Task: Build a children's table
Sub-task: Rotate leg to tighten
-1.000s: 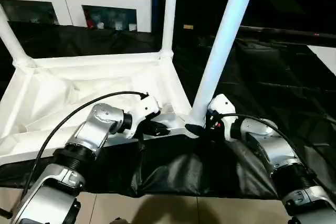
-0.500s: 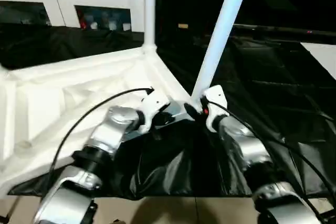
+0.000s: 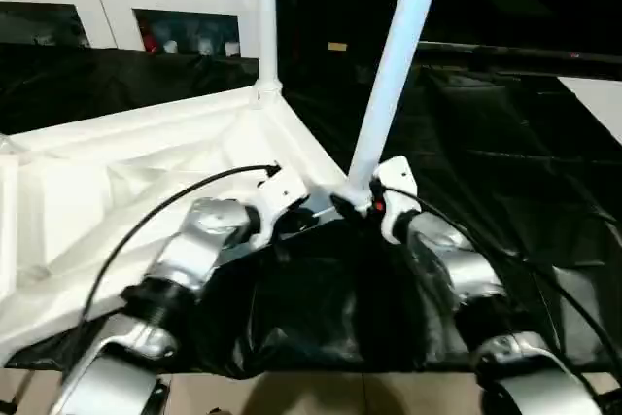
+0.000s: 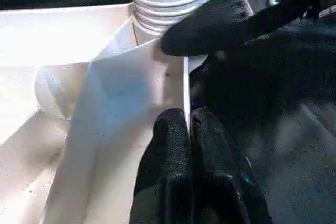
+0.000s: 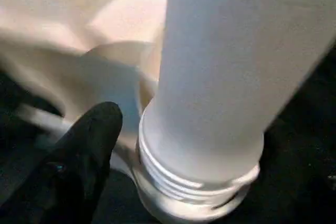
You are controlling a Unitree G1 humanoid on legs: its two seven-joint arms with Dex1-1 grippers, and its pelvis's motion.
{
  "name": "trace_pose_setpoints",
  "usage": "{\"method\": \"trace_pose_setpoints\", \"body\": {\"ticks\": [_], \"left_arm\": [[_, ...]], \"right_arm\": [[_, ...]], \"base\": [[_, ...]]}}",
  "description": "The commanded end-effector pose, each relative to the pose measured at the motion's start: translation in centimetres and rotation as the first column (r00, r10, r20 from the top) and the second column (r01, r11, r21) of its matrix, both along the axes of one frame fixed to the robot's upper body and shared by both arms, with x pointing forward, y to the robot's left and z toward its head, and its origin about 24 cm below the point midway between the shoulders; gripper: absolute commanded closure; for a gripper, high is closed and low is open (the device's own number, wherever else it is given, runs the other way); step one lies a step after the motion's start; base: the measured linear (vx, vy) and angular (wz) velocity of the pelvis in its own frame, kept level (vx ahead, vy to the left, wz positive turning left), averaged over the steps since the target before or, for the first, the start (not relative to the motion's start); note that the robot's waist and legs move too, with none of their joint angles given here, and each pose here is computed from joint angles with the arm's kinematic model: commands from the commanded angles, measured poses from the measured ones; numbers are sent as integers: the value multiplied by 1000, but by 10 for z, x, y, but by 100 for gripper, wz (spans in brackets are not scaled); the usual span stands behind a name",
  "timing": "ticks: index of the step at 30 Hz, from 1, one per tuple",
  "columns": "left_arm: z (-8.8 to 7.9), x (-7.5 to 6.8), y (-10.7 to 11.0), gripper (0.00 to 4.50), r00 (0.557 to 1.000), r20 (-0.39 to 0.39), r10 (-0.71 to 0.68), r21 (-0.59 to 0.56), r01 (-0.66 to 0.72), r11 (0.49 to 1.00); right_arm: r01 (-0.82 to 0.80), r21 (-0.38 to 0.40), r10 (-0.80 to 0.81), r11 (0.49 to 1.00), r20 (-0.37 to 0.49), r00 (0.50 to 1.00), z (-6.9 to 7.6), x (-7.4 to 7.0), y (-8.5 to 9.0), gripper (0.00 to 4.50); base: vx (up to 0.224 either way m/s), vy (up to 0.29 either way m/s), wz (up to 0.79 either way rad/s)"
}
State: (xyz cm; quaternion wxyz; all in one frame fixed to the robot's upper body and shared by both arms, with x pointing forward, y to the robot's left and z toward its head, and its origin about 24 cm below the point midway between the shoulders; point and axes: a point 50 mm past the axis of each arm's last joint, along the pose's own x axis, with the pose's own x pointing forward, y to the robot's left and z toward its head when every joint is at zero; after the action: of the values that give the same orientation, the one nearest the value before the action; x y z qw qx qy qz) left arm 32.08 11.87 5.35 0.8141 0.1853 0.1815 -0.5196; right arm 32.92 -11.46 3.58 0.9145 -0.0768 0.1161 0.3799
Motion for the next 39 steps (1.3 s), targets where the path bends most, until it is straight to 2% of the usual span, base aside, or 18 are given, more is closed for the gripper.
{"method": "trace_pose_setpoints", "body": {"ticks": [1, 5, 6, 13, 17, 24, 26, 29, 32, 34, 37, 39], "left_arm": [[-6, -14, -2, 450, 989, -60, -132, -44, 130, 991], [-5, -19, 5, 450, 979, -75, -187, -49, 184, 982], [-5, -22, 9, 450, 971, -95, -220, -48, 217, 975], [-2, -27, 15, 450, 950, -124, -288, -61, 282, 957], [1, -29, 18, 450, 937, -146, -318, -66, 312, 948], [0, -29, 19, 450, 933, -153, -326, -63, 320, 945], [0, -29, 19, 450, 931, -157, -329, -63, 323, 944], [-1, -29, 19, 450, 931, -163, -328, -63, 322, 945], [-2, -29, 19, 450, 933, -162, -320, -61, 315, 947], [-4, -24, 19, 450, 959, -140, -247, -48, 242, 969], [-5, -22, 18, 450, 966, -130, -225, -44, 221, 974], [-5, -16, 14, 450, 982, -104, -157, -47, 153, 987]], "right_arm": [[-181, -12, 181, 983, 23, 983, 7, -9, -1, 41], [-319, -48, 320, 947, 11, 947, 7, -20, -10, 41], [-396, -65, 396, 916, -18, 918, 6, -25, -14, 41], [-492, -55, 490, 869, -40, 871, 7, -31, -17, 41], [-530, -18, 529, 848, -38, 848, 12, -32, -14, 79], [-569, -10, 568, 822, -56, 821, 10, -37, -14, 137], [-574, -8, 572, 819, -62, 818, 9, -38, -15, 142], [-573, -8, 572, 819, -63, 818, 8, -39, -15, 173], [-570, -6, 568, 822, -66, 820, 7, -39, -15, 177], [-523, 9, 522, 852, -67, 850, 3, -38, -11, 179], [-512, 11, 512, 859, -66, 857, 2, -38, -11, 181], [-438, 3, 437, 899, -69, 897, -3, -34, -7, 181]], "base": [[0, 0, 0], [13, 0, 0], [0, 0, 0], [0, 0, 0], [0, 0, 0], [0, 0, 0], [0, 0, 0], [0, 0, 0], [0, 0, 0], [0, 0, 0], [0, 0, 0], [0, 0, 0]]}}
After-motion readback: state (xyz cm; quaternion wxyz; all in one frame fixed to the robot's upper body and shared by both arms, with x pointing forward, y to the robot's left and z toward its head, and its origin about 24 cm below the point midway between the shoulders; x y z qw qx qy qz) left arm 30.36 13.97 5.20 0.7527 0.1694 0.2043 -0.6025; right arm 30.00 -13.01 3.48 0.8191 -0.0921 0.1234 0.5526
